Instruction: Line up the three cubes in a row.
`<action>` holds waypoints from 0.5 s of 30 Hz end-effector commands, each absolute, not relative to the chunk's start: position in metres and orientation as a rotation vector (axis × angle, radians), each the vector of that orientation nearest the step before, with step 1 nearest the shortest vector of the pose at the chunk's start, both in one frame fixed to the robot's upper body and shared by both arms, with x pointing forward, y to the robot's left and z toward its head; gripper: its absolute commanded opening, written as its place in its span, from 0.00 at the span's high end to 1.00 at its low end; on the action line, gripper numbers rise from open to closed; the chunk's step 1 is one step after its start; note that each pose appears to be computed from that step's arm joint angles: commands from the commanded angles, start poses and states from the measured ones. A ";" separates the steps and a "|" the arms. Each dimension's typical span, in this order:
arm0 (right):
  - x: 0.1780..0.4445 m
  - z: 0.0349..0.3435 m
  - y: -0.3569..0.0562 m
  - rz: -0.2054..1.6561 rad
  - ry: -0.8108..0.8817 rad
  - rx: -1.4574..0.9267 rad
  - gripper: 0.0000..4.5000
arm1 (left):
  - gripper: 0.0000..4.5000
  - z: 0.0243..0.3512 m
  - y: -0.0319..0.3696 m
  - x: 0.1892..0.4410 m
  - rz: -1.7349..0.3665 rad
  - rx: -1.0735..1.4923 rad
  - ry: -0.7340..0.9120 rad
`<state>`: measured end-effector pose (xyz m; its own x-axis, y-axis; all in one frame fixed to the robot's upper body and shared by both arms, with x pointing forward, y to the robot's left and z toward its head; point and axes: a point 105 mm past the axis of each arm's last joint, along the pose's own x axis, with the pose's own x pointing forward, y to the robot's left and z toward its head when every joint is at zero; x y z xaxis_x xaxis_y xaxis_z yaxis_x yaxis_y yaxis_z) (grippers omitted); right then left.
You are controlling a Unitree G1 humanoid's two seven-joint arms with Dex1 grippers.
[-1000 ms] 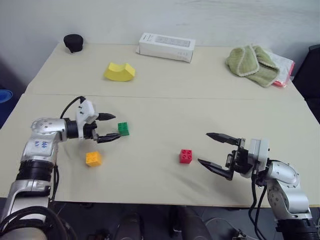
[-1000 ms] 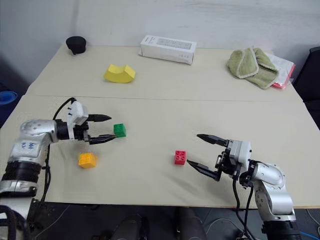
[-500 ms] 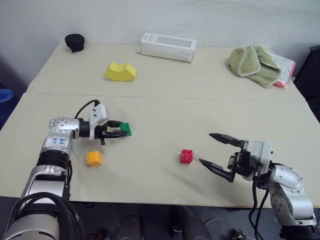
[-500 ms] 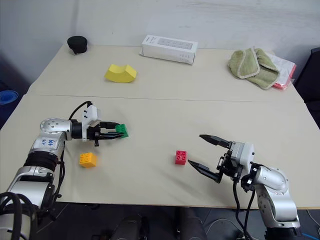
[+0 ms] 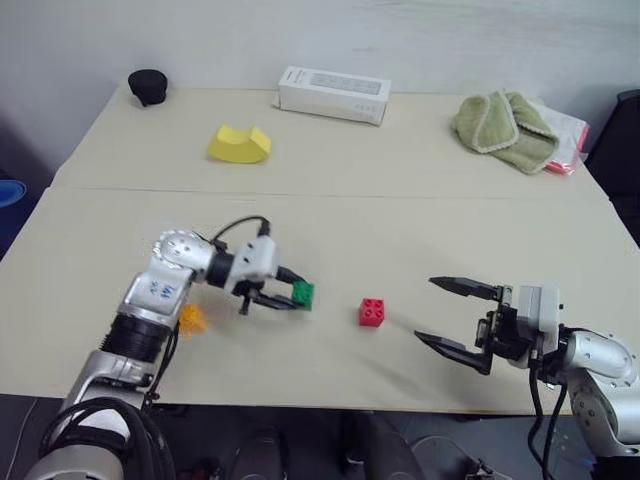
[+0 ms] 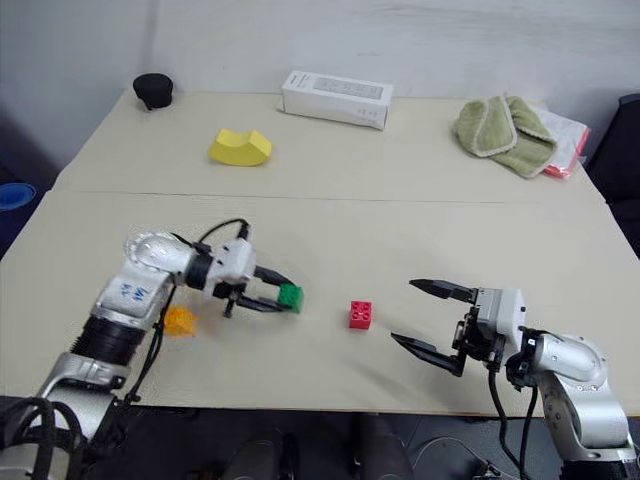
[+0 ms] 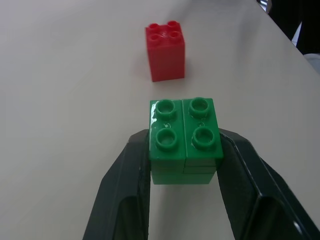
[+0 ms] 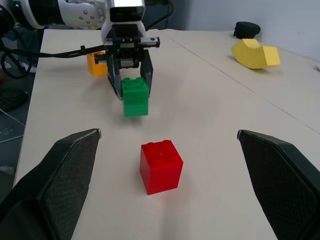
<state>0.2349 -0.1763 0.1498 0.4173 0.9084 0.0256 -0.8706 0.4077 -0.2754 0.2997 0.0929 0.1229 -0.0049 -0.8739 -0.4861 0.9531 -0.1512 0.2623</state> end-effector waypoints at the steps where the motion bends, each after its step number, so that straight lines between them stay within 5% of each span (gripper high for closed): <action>1: 0.229 0.159 -0.174 1.136 -0.218 -0.248 0.00 | 0.68 0.118 0.088 0.302 -1.563 0.696 0.151; 15: 0.225 0.157 -0.169 1.129 -0.212 -0.235 0.00 | 0.68 0.107 0.080 0.310 -1.552 0.696 0.128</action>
